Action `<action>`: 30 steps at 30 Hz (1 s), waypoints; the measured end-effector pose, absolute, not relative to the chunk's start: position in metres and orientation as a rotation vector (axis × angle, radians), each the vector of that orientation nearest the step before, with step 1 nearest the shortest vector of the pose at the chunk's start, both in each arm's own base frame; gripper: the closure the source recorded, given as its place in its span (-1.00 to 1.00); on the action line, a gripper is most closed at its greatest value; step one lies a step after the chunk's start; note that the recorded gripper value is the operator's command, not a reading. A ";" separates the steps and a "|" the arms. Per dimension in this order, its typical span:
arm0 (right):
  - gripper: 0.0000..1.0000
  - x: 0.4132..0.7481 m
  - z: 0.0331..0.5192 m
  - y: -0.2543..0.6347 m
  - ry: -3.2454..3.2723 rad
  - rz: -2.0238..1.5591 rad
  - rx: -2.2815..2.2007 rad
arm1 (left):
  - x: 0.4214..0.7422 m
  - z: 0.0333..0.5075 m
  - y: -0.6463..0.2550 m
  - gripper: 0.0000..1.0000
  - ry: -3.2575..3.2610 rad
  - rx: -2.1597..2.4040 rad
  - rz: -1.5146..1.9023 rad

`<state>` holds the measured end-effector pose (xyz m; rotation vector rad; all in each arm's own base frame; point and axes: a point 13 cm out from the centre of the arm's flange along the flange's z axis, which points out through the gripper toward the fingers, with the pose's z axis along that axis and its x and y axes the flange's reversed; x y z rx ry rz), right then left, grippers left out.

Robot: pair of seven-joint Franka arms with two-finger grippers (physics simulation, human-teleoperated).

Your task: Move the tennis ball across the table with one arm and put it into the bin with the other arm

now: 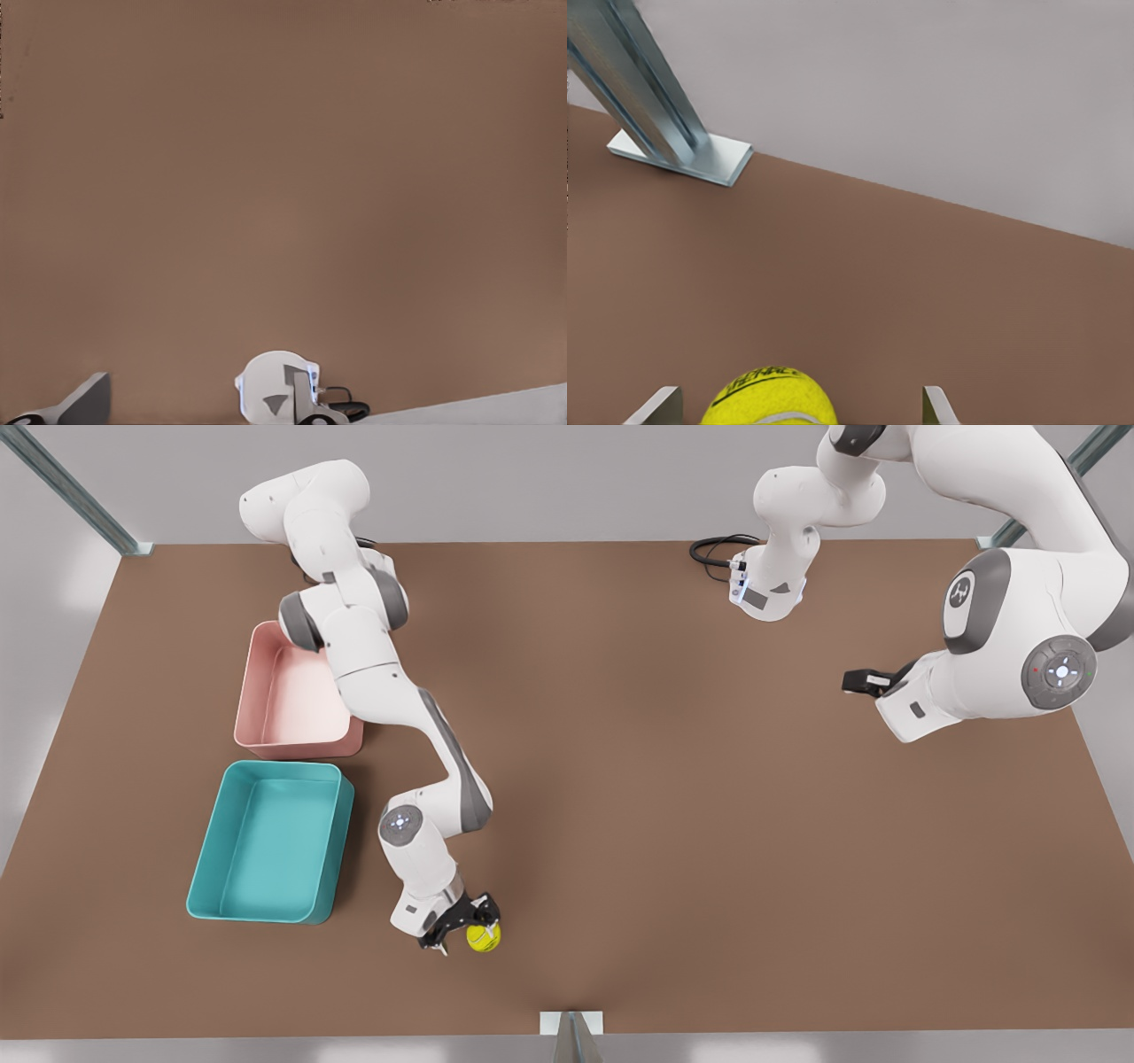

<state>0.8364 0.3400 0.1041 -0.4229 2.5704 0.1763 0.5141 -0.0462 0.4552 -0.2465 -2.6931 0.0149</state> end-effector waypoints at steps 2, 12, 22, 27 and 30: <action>-1.00 0.838 0.107 0.347 2.541 0.190 -0.419 | 0.514 0.454 -0.044 -1.00 -2.693 -0.213 0.010; -1.00 0.829 0.086 0.370 2.505 0.244 -0.392 | 0.515 0.451 -0.041 -1.00 -2.692 -0.102 -0.008; -1.00 0.825 0.059 0.363 2.501 0.228 -0.380 | 0.517 0.447 -0.041 -1.00 -2.688 -0.046 -0.019; -1.00 0.822 0.043 0.365 2.484 0.220 -0.386 | 0.517 0.446 -0.040 -1.00 -2.689 -0.029 -0.022; -1.00 0.823 0.041 0.366 2.467 0.221 -0.384 | 0.518 0.446 -0.039 -1.00 -2.690 -0.017 -0.023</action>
